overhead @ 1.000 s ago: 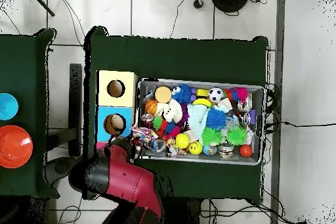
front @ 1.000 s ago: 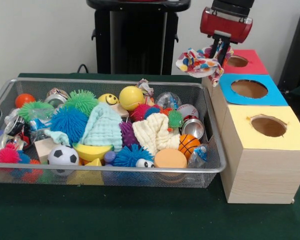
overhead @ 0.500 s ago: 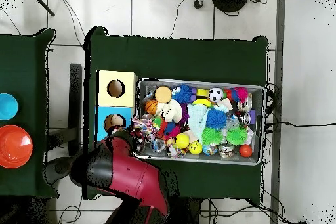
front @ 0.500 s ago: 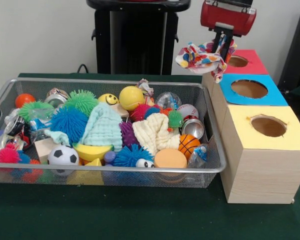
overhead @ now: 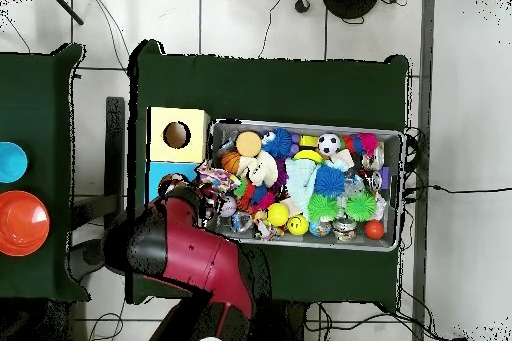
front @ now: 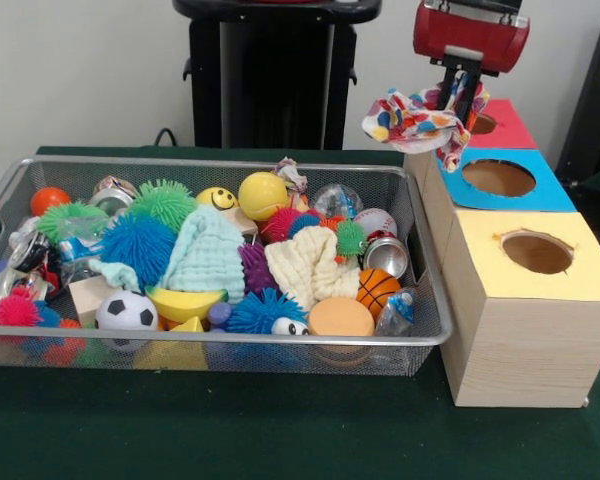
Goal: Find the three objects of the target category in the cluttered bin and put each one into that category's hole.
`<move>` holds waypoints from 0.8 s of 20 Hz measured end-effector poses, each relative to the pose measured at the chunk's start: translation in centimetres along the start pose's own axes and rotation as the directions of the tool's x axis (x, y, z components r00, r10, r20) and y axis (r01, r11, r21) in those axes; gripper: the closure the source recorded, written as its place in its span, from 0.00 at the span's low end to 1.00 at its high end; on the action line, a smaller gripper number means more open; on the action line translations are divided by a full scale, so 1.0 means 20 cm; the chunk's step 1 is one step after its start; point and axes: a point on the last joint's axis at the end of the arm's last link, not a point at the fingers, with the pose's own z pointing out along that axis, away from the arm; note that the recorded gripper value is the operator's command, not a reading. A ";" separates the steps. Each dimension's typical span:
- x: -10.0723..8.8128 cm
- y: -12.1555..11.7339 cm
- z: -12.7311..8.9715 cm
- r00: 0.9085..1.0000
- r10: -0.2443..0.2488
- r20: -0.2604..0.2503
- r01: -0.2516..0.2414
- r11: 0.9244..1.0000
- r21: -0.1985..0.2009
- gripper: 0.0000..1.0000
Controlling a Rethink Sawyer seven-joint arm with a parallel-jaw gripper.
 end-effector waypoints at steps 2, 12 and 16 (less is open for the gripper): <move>-0.01 0.01 0.01 1.000 -0.003 0.002 0.003 1.000 0.001 1.00; 0.00 0.07 0.12 1.000 -0.016 -0.021 0.016 1.000 -0.002 1.00; 0.02 0.08 0.16 0.999 -0.013 -0.031 0.013 1.000 0.003 1.00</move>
